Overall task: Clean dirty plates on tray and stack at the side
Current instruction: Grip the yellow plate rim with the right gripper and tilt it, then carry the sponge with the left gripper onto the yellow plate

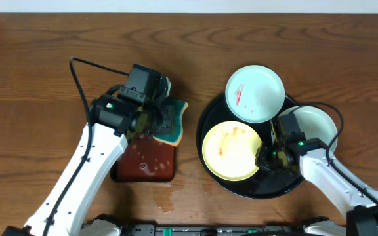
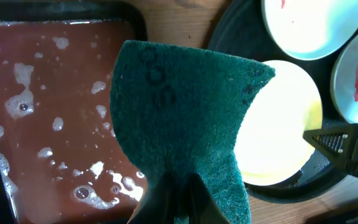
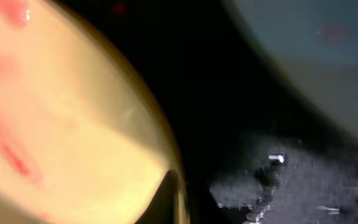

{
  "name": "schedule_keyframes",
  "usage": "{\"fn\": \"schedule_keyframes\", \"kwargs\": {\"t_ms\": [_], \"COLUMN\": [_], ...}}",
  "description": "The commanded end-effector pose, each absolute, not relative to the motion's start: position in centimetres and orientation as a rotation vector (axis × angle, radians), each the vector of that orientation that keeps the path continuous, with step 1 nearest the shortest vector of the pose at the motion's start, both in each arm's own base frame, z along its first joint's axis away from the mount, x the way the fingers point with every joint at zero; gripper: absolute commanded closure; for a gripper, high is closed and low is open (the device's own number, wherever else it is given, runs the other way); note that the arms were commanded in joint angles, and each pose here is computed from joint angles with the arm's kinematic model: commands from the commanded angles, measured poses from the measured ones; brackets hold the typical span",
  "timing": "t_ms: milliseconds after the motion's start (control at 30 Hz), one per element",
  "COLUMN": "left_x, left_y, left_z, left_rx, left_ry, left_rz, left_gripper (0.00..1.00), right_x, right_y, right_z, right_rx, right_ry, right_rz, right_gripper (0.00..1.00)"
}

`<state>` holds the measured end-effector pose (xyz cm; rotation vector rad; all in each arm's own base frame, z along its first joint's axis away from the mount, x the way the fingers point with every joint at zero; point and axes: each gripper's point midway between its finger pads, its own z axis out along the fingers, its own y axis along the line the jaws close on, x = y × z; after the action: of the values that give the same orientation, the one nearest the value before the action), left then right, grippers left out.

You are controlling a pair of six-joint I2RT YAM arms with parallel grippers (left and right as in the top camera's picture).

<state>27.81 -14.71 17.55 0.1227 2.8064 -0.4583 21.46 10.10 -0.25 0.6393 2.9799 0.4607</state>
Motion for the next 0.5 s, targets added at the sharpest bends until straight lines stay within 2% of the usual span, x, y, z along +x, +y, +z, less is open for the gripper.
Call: {"fn": "schedule_keyframes", "kwargs": {"t_ms": [0,267,467], "left_x": [28.3,28.4,28.4], "left_y": [-14.8,-14.8,-14.9], "left_z": [17.5,17.1,17.1], "left_rx": [0.122,0.121,0.121], "left_ry": [2.806,2.821,2.821], "left_rz": [-0.446,-0.441,-0.442], "left_gripper": [0.93,0.93,0.92], "right_x": [20.3,23.7,25.4], "right_y": [9.2,6.7,4.6], "right_z": [-2.0,-1.0,-0.2], "right_rx": [0.688,0.020,-0.073], "right_ry": [3.010,2.929,2.865], "right_rz": [0.385,0.118,-0.088], "right_gripper": [0.99,0.99,0.99]}}
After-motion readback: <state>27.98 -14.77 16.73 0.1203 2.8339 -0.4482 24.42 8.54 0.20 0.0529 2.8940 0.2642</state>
